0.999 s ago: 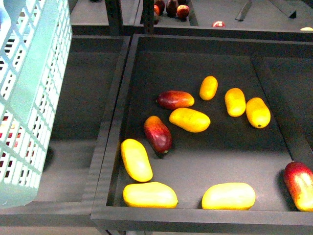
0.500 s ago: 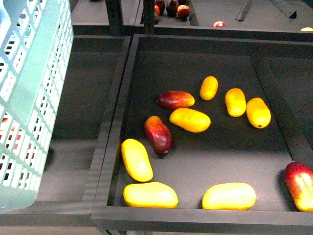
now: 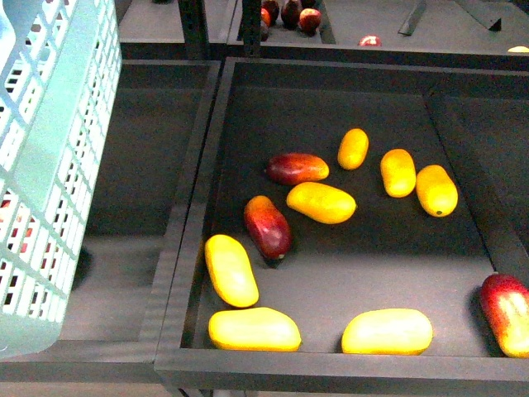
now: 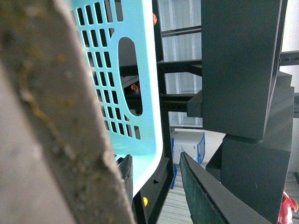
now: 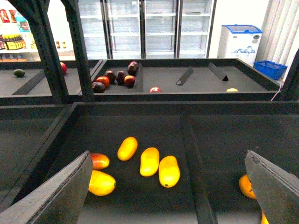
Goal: Pick mango and avocado into basket
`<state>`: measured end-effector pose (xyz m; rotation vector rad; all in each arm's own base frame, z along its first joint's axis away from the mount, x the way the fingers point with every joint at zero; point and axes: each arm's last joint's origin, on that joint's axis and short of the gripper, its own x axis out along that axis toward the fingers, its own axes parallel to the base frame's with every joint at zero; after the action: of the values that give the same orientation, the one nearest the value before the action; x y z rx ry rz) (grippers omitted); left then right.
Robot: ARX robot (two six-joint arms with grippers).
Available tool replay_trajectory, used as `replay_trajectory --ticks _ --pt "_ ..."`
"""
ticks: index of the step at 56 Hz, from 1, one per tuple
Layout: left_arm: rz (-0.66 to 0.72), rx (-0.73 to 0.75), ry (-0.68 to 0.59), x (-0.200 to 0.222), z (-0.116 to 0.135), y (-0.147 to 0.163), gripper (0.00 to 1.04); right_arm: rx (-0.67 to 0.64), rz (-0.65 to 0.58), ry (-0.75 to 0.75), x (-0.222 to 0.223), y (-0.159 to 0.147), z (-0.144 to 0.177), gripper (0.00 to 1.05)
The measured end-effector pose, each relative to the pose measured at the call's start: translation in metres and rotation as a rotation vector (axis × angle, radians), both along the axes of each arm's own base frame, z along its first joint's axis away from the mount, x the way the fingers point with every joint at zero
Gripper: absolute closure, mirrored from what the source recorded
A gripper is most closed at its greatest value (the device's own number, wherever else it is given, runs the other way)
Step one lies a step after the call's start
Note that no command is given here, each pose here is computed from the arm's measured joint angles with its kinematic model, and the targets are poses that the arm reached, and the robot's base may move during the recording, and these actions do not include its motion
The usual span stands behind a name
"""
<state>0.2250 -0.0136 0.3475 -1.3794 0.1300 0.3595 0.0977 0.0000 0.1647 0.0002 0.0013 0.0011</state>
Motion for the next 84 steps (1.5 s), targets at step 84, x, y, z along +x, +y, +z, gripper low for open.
replay_trajectory --ticks 84 --pt "-1.135 0.84 0.041 0.083 -0.037 -0.075 0.93 0.0 0.0 0.0 0.0 0.0 0.0 0.08"
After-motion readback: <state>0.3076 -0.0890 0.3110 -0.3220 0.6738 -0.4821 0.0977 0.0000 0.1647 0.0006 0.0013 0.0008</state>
